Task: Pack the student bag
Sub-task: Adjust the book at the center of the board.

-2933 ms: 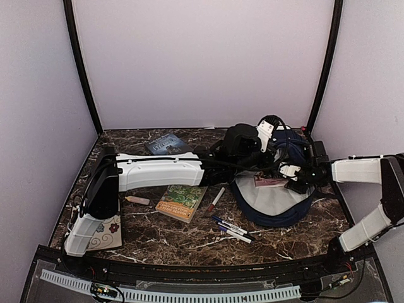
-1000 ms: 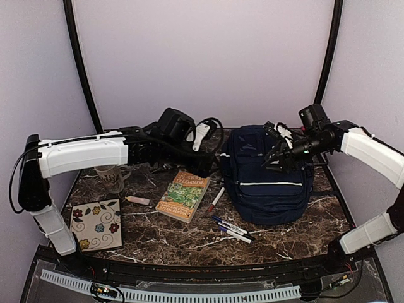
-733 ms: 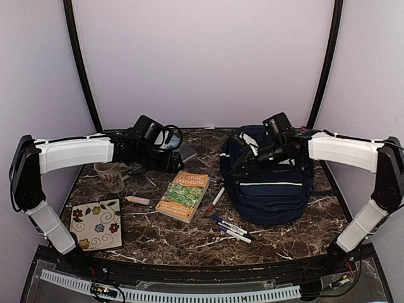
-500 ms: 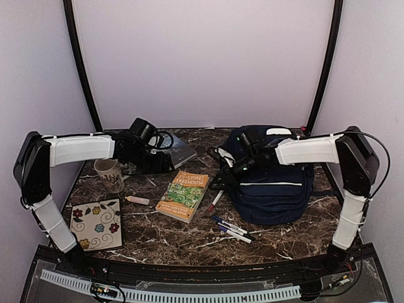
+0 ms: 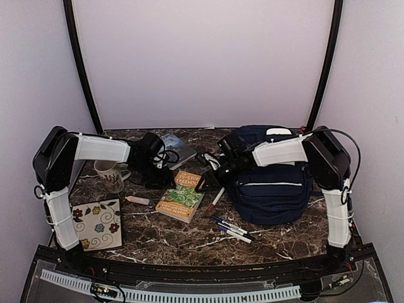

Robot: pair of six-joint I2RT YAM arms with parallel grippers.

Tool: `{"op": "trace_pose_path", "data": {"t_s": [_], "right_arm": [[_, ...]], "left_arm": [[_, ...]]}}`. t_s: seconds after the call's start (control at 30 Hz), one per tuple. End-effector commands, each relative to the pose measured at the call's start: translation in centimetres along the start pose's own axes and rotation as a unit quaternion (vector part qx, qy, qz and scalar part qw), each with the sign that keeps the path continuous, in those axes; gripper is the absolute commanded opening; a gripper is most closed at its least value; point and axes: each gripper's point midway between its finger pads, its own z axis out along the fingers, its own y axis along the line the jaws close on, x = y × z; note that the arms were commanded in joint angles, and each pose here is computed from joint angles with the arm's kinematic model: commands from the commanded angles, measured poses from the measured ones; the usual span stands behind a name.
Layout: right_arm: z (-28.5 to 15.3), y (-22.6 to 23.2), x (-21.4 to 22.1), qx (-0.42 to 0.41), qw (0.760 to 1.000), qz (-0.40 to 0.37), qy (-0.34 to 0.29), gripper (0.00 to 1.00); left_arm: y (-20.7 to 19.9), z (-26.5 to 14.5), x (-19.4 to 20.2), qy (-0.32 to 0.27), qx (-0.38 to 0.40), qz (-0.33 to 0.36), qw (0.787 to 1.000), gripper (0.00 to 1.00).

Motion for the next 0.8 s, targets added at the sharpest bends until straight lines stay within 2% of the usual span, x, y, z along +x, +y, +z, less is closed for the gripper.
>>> {"op": "trace_pose_path", "data": {"t_s": [0.0, 0.37, 0.5, 0.77], "right_arm": [[1.6, -1.2, 0.8, 0.012, 0.999, 0.044, 0.017, 0.54], [3.6, -4.3, 4.4, 0.061, 0.992, 0.078, 0.073, 0.48], [2.8, -2.8, 3.6, 0.044, 0.995, 0.05, 0.069, 0.48], [-0.1, -1.6, 0.4, 0.076, 0.994, -0.052, 0.059, 0.53]], "left_arm": [[-0.8, 0.4, 0.9, 0.019, 0.022, -0.001, 1.0, 0.63], [-2.1, 0.6, 3.9, 0.054, 0.076, -0.029, 0.995, 0.62], [-2.6, 0.4, 4.7, 0.061, 0.081, -0.025, 0.994, 0.6], [-4.5, 0.1, 7.3, 0.075, 0.059, 0.002, 0.995, 0.56]]}}
